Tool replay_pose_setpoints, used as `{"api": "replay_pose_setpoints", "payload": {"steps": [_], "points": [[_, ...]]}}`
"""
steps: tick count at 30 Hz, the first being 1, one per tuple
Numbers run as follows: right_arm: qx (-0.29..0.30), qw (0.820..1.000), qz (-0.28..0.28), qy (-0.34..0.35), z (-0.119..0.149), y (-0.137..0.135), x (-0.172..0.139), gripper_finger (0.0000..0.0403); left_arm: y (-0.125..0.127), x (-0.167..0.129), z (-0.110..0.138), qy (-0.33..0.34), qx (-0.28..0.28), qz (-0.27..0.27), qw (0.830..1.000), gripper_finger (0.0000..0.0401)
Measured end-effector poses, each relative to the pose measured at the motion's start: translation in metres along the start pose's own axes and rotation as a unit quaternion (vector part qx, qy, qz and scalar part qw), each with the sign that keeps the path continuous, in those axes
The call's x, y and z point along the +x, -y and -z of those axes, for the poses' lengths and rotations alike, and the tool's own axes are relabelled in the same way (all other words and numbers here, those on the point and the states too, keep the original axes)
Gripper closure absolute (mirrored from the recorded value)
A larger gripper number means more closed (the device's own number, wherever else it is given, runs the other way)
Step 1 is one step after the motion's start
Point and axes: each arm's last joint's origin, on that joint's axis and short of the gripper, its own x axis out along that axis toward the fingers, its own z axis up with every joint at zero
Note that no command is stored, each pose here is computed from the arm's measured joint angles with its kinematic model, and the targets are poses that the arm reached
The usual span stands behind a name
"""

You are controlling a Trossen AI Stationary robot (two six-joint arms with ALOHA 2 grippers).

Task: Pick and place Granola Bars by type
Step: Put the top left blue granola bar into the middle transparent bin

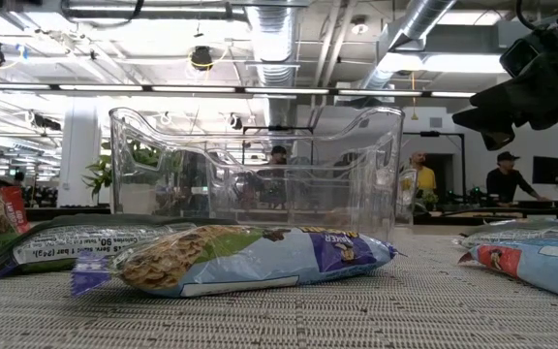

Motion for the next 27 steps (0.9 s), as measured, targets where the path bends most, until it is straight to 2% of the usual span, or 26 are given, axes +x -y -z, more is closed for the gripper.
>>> {"api": "replay_pose_setpoints", "payload": {"steps": [3, 8, 15, 20, 27], "points": [[0.0, 1.0, 0.0, 0.0, 0.0, 0.0, 0.0, 0.0219, 0.005, 0.026, -0.002, -0.009, -0.035, 0.007, 0.999, 0.0269], [0.0, 1.0, 0.0, 0.0, 0.0, 0.0, 0.0, 0.0219, 0.013, 0.07, -0.003, -0.036, -0.06, 0.055, 0.996, 0.0269], [0.0, 1.0, 0.0, 0.0, 0.0, 0.0, 0.0, 0.0219, 0.011, 0.119, 0.001, -0.076, -0.107, 0.095, 0.987, 0.0269], [0.0, 1.0, 0.0, 0.0, 0.0, 0.0, 0.0, 0.0219, 0.01, 0.133, 0.003, -0.078, -0.119, 0.107, 0.984, 0.0269], [0.0, 1.0, 0.0, 0.0, 0.0, 0.0, 0.0, 0.0219, 0.013, 0.136, 0.01, -0.078, -0.099, 0.113, 0.986, 0.0269]]}}
